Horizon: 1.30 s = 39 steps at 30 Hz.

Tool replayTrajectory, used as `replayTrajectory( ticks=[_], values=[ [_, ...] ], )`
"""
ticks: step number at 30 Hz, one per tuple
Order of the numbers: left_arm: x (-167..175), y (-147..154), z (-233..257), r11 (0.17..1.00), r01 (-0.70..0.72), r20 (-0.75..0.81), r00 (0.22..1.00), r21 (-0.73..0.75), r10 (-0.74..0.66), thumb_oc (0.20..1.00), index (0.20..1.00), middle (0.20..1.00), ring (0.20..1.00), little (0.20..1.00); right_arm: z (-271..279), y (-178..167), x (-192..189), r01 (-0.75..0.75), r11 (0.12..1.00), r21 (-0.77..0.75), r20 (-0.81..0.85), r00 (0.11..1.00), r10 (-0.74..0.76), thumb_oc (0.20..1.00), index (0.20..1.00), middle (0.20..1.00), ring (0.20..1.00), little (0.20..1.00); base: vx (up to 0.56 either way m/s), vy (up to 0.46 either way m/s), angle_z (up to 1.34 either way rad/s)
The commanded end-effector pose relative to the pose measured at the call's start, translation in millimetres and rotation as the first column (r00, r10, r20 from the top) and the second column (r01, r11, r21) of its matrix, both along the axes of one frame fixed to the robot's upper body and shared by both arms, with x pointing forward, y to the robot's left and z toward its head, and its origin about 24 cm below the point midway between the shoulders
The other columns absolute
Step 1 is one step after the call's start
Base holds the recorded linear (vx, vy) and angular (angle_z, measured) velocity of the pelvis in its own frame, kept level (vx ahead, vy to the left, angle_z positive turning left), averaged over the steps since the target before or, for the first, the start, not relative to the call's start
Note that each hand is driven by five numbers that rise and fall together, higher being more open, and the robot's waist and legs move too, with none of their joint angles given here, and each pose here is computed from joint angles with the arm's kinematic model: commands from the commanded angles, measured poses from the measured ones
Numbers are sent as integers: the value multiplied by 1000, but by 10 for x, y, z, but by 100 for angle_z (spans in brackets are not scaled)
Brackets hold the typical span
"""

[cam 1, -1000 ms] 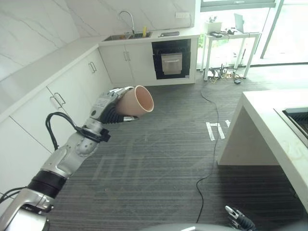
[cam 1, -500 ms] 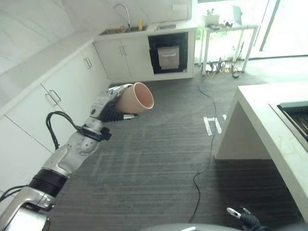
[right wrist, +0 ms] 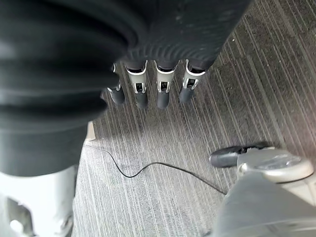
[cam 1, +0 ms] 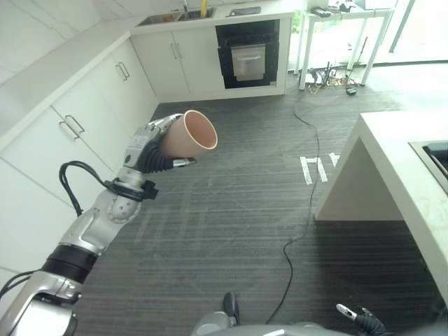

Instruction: Place the dishes in the dishwasher.

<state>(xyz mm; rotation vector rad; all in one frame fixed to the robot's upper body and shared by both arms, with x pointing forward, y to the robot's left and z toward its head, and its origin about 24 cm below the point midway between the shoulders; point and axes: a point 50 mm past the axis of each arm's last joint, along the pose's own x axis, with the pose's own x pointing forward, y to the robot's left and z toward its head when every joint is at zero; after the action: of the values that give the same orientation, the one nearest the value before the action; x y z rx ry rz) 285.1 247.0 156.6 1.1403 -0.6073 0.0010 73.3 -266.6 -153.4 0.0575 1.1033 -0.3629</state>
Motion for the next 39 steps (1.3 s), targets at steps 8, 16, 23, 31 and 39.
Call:
replayTrajectory(
  ticks=[8,16,23,31,39],
  values=[
    [141,-153,473,997,68,88,994,34,-70,200,200,200,200,200,-4,48,-39,100,995,8,67,993,-101,1000,1000,1000,1000,1000,437,90,19],
    [47,-200,461,990,130,95,986,51,-134,200,200,200,200,200,26,-56,11,151,988,44,70,986,-154,1000,1000,1000,1000,1000,428,-192,45],
    [-91,-125,300,997,82,93,992,-1,-82,200,200,200,200,200,59,-52,115,62,998,17,90,994,-64,1000,1000,1000,1000,1000,516,-289,-2],
    [-163,-125,331,994,101,127,987,-40,-96,200,200,200,200,200,147,-166,310,46,999,-10,140,989,-44,1000,1000,1000,1000,1000,310,-128,-43],
    [-158,-181,174,991,123,135,984,-55,-115,200,200,200,200,200,80,-159,119,122,992,-20,72,990,-120,1000,1000,1000,1000,1000,416,175,-37]
  ],
)
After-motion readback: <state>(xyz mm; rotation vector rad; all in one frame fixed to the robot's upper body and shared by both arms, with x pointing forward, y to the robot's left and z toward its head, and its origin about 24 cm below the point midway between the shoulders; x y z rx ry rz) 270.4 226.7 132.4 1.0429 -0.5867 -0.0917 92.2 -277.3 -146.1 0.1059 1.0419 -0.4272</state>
